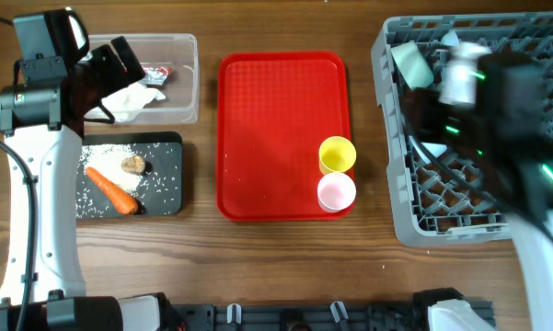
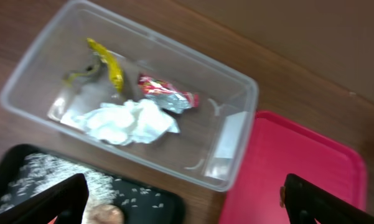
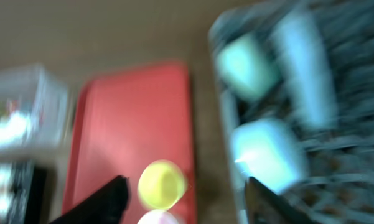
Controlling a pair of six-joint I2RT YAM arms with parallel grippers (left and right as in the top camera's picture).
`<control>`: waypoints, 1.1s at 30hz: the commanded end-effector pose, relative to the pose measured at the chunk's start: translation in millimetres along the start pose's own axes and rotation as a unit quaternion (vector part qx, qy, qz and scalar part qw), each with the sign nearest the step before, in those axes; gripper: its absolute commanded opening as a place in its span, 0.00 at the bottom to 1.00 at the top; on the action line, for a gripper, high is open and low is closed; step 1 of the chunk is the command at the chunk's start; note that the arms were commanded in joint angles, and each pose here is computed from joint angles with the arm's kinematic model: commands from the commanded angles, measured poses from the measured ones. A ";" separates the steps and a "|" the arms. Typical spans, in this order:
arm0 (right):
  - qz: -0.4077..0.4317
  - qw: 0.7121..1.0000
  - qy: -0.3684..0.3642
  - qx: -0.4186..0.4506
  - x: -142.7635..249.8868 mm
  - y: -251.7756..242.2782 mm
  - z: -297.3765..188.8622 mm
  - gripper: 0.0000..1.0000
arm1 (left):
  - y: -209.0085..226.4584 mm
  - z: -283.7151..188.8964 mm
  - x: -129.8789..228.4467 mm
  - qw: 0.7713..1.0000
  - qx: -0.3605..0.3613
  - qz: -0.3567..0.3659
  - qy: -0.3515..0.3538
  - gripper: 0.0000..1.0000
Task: Sort waste into correct bins and load items into the dishwasher rack
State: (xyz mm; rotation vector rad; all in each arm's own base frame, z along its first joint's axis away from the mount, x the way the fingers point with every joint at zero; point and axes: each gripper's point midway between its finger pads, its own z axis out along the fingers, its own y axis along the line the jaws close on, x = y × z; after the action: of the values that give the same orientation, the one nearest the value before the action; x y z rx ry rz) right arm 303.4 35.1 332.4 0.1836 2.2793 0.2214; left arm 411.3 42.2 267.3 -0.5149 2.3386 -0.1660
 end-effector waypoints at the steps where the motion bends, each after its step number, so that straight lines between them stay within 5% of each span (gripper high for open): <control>1: 0.053 0.986 -0.129 0.094 -22.8 -53.6 -79.5 0.68 | -54.1 -6.2 11.5 0.987 0.158 -0.010 0.043 0.90; 4: 0.076 0.975 -0.167 0.123 -20.2 -72.0 -109.4 0.72 | -105.1 -4.2 26.5 0.961 0.261 -0.029 0.088 0.90; 8: 0.082 0.978 -0.135 0.137 -11.4 -79.2 -97.4 0.77 | -180.2 31.6 83.3 0.941 0.300 0.043 0.150 0.96; 17: 0.088 0.986 -0.030 0.139 -0.3 -86.3 -38.0 0.81 | -258.9 101.8 255.2 0.919 0.231 0.186 0.260 0.96; 22: 0.091 0.985 0.013 0.144 6.7 -90.9 -13.9 0.81 | -269.7 98.3 282.7 0.914 0.219 0.220 0.261 0.96; 33: 0.092 0.985 0.033 0.141 10.4 -91.1 -3.1 0.80 | -243.4 117.6 325.7 0.910 0.145 0.233 0.310 0.31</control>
State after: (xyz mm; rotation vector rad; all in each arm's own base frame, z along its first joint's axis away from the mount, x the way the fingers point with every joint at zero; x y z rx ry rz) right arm 288.4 -53.1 308.6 0.5397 2.3482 -0.0189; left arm 357.1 -311.3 53.5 0.3213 2.8709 -0.5348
